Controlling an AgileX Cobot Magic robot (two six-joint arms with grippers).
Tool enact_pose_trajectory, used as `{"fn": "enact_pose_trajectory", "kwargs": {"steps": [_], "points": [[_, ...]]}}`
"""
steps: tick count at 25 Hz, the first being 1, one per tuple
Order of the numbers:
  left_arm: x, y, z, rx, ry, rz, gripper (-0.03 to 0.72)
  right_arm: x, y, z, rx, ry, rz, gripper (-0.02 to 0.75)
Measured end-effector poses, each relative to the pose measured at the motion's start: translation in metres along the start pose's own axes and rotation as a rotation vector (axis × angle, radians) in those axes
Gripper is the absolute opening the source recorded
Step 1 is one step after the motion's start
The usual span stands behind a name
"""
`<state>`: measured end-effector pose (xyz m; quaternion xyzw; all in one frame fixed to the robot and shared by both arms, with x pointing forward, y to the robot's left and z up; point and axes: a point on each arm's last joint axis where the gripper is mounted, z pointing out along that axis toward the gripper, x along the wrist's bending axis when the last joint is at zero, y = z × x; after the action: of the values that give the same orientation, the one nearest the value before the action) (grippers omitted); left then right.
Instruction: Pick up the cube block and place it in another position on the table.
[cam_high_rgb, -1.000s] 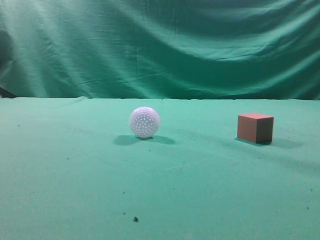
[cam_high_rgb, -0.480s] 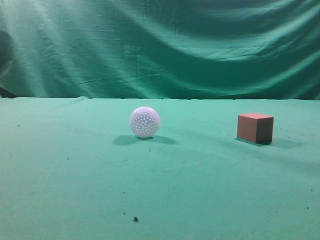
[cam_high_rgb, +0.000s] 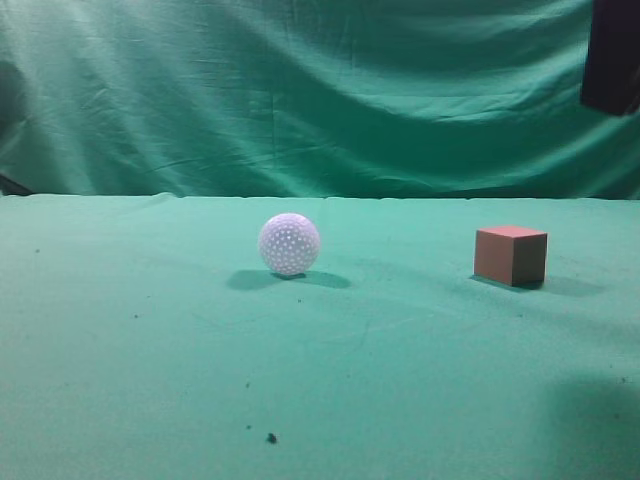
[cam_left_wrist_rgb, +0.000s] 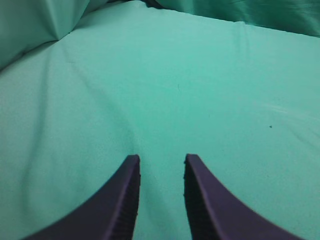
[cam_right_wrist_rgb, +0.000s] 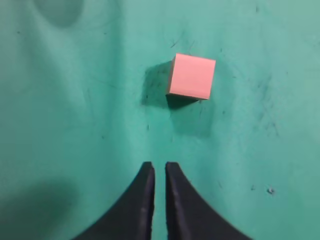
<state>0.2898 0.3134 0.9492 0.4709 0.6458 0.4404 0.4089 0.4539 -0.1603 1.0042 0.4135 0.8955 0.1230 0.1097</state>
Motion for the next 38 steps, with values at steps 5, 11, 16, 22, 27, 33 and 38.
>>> {"fn": "enact_pose_trajectory", "kwargs": {"steps": [5,11,16,22,27,33,38], "points": [[0.0,0.0,0.0,0.0,0.0,0.0,0.235,-0.002,0.025,0.029,0.074,-0.001,0.073,0.328],[0.0,0.0,0.0,0.0,0.0,0.0,0.235,-0.005,0.045,0.044,0.083,-0.023,0.173,0.596],[0.0,0.0,0.0,0.0,0.0,0.0,0.235,-0.007,0.05,0.064,0.126,-0.044,0.212,0.596],[0.0,0.0,0.0,0.0,0.0,0.0,0.235,-0.006,0.051,0.081,0.147,-0.043,0.21,0.495],[0.0,0.0,0.0,0.0,0.0,0.0,0.235,-0.006,0.052,0.083,0.145,-0.052,0.209,0.248],[0.0,0.0,0.0,0.0,0.0,0.0,0.235,-0.02,0.066,0.068,0.148,-0.175,0.213,0.249],[0.0,0.0,0.0,0.0,0.0,0.0,0.235,-0.052,0.09,0.047,0.062,-0.217,0.314,0.249]]}}
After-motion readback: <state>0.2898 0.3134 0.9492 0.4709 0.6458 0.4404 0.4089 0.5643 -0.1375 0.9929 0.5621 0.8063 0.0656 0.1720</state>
